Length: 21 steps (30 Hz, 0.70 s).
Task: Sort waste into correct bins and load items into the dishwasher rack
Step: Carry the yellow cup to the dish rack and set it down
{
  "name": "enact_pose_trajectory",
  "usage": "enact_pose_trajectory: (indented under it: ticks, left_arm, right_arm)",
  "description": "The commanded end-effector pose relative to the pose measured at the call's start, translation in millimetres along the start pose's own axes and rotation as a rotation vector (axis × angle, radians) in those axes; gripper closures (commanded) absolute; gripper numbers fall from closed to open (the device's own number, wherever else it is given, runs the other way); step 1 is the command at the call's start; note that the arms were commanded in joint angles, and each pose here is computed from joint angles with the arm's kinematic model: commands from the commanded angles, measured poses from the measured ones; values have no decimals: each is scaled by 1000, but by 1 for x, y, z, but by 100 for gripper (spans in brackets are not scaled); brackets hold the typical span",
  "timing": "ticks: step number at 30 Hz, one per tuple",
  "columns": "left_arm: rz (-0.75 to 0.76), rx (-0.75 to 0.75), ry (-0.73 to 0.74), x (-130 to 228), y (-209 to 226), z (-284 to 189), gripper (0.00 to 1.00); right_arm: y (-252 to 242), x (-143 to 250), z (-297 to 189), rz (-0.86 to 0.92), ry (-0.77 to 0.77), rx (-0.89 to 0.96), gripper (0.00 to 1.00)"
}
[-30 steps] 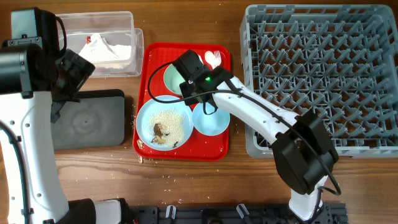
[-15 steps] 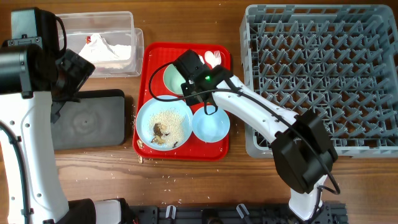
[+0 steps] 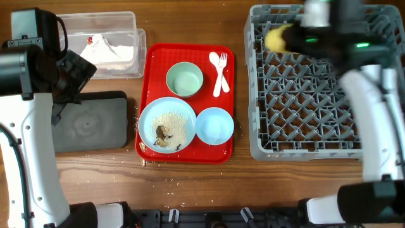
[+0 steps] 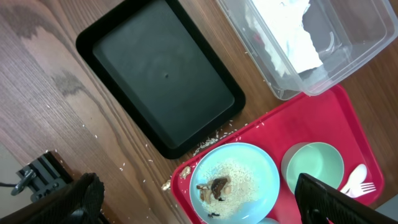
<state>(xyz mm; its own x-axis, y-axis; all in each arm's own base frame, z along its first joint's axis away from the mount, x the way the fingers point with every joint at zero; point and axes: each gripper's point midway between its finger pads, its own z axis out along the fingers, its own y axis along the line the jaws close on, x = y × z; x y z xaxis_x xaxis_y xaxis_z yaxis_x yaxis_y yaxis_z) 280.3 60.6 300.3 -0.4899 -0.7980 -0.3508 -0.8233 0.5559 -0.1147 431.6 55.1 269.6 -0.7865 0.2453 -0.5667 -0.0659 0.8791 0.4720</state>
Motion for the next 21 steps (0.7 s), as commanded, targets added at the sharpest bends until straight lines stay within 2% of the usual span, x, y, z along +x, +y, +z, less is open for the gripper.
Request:
enact_pose_trajectory:
  ticks: [1,6,11,17,21]
  left_arm:
    - [-23,2,-2,-2,1,-1,0]
    - [-23,2,-2,-2,1,-1,0]
    - [-23,2,-2,-2,1,-1,0]
    - [-23,2,-2,-2,1,-1,0]
    - [-23,2,-2,-2,1,-1,0]
  right_arm:
    - [-1,3,-22,68,69,-463,96]
    - [-68,29,-10,271,153,-542,96]
    - [-90,40,11,400,192,-641,96]
    - [-106,67,37,439,264,-626,96]
    - [-109,74,39,475,238,-673,96]
